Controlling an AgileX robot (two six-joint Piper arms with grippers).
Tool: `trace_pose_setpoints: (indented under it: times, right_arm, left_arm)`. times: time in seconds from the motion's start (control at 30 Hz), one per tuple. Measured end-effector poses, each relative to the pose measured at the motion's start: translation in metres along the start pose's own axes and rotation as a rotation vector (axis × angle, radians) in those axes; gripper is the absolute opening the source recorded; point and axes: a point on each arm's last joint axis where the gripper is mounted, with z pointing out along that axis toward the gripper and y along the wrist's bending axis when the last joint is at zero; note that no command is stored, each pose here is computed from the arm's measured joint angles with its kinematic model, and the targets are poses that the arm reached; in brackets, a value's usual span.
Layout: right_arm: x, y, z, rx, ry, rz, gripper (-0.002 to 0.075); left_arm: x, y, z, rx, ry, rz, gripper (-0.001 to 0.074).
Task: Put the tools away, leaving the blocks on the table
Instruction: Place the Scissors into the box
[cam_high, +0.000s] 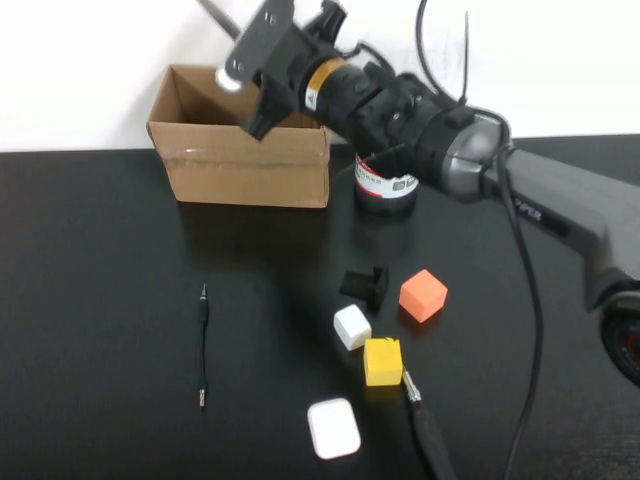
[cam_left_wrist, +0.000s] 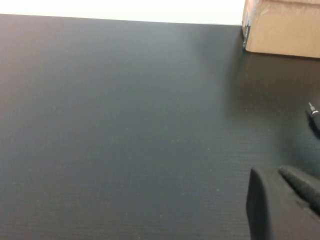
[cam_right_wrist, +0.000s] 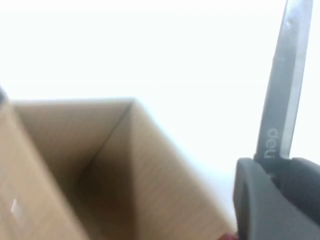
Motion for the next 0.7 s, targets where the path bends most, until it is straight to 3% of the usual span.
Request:
trace_pose_setpoints:
  times: [0.2, 0.47, 0.7]
  right_arm:
    - [0.009, 0.004, 0.001, -0.024, 0.059, -0.021, 0.0141]
    - [-0.007, -0.009, -0.006, -0.003, 0.043, 0.006, 0.0142]
    - [-0.048, -0.038, -0.037, -0.034, 0.166, 0.077, 0.0141]
  left_arm:
    - [0.000, 0.000, 0.000, 0.000, 0.000, 0.000, -0.0004]
    - [0.000, 0.000, 0.000, 0.000, 0.000, 0.000, -0.0004]
    - [0.000, 0.000, 0.000, 0.000, 0.000, 0.000, -0.0004]
